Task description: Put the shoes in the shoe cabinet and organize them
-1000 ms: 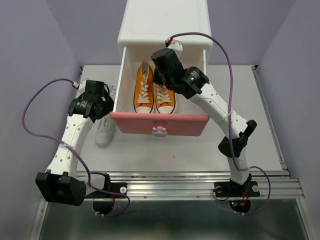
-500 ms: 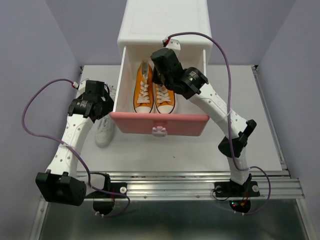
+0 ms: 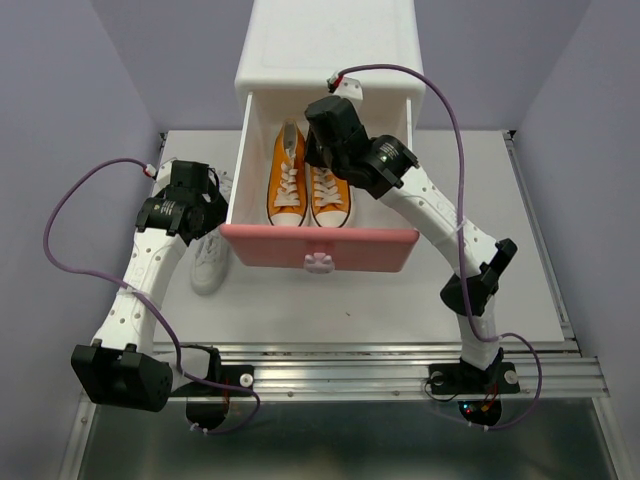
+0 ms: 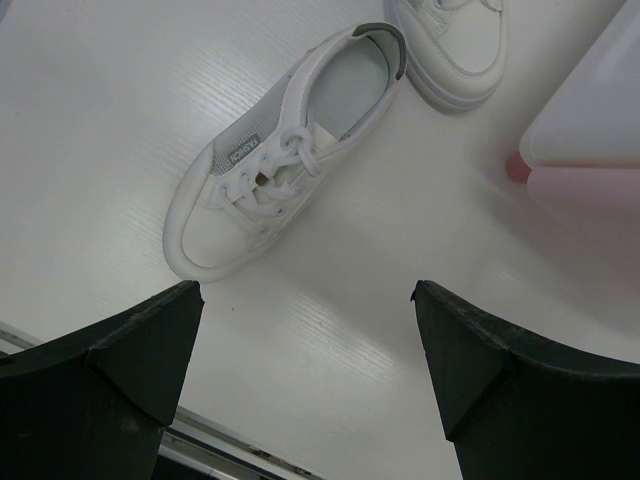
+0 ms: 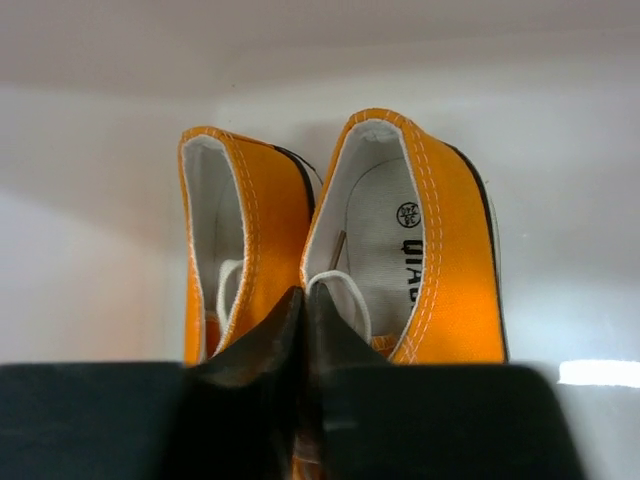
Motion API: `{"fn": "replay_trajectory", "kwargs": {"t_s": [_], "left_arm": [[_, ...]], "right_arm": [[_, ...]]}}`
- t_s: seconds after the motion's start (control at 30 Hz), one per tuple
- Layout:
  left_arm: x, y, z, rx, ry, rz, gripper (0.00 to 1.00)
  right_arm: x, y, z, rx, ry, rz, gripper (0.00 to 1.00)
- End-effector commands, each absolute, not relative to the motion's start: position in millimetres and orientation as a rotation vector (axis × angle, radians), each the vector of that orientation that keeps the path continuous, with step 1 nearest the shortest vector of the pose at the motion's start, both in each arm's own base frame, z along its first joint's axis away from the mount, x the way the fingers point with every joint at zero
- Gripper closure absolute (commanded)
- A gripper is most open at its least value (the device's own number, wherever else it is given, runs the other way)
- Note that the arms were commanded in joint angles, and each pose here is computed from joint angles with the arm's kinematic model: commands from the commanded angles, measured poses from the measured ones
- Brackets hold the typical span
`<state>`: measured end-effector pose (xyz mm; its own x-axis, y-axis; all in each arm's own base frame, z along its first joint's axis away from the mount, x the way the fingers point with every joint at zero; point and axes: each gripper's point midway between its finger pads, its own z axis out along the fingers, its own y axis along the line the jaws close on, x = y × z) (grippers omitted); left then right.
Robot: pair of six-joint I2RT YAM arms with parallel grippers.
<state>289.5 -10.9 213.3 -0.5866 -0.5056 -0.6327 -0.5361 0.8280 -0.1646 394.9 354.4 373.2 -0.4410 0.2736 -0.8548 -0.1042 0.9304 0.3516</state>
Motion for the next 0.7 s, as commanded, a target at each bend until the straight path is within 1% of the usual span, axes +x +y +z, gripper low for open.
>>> {"fn": "replay_trajectory", "kwargs": {"t_s": [0.0,0.03,0.07,0.1,0.17,0.2,0.27,0.3,0.37,0.4,0.67], "left_arm": [[281.5,-4.7,215.0,-0.788,2.29,0.076,0.01],[281.1,-4.5,216.2,-0.791,2.284,0.074,0.01],[281.3,-4.5,216.8,-0.793,2.281,0.071,0.01],[281.7,-4.6,217.0,-0.795,2.279,0.07,0.01],[282.1,-5.0,218.2,-0.796,2.275,0.065,0.01],[282.3,-5.1,218.7,-0.796,2.273,0.064,0.01],[283.5,-5.8,219.7,-0.794,2.271,0.058,0.01],[283.9,-5.4,220.9,-0.796,2.267,0.057,0.01],[284.6,-6.2,222.1,-0.794,2.264,0.052,0.01],[284.8,-6.2,222.7,-0.793,2.263,0.051,0.01],[292.6,-8.7,235.2,-0.787,2.23,0.02,0.01]], "right_arm": [[416.7,333.5,411.6,0.255,1.837,0.465,0.63],[412.9,328.8,418.0,0.265,1.827,0.473,0.52],[411.5,325.1,417.4,0.274,1.827,0.463,0.47],[410.4,322.8,411.2,0.273,1.84,0.447,0.37],[405.6,314.9,417.9,0.276,1.828,0.441,0.32],[404.6,312.8,415.5,0.26,1.834,0.423,0.27],[401.1,307.0,423.4,0.256,1.82,0.419,0.23],[399.8,304.7,427.5,0.238,1.813,0.411,0.19],[397.7,304.5,435.5,0.204,1.799,0.416,0.13],[395.5,302.9,445.8,0.167,1.773,0.419,0.0],[369.9,308.7,508.0,0.023,1.62,0.601,0.0]]}}
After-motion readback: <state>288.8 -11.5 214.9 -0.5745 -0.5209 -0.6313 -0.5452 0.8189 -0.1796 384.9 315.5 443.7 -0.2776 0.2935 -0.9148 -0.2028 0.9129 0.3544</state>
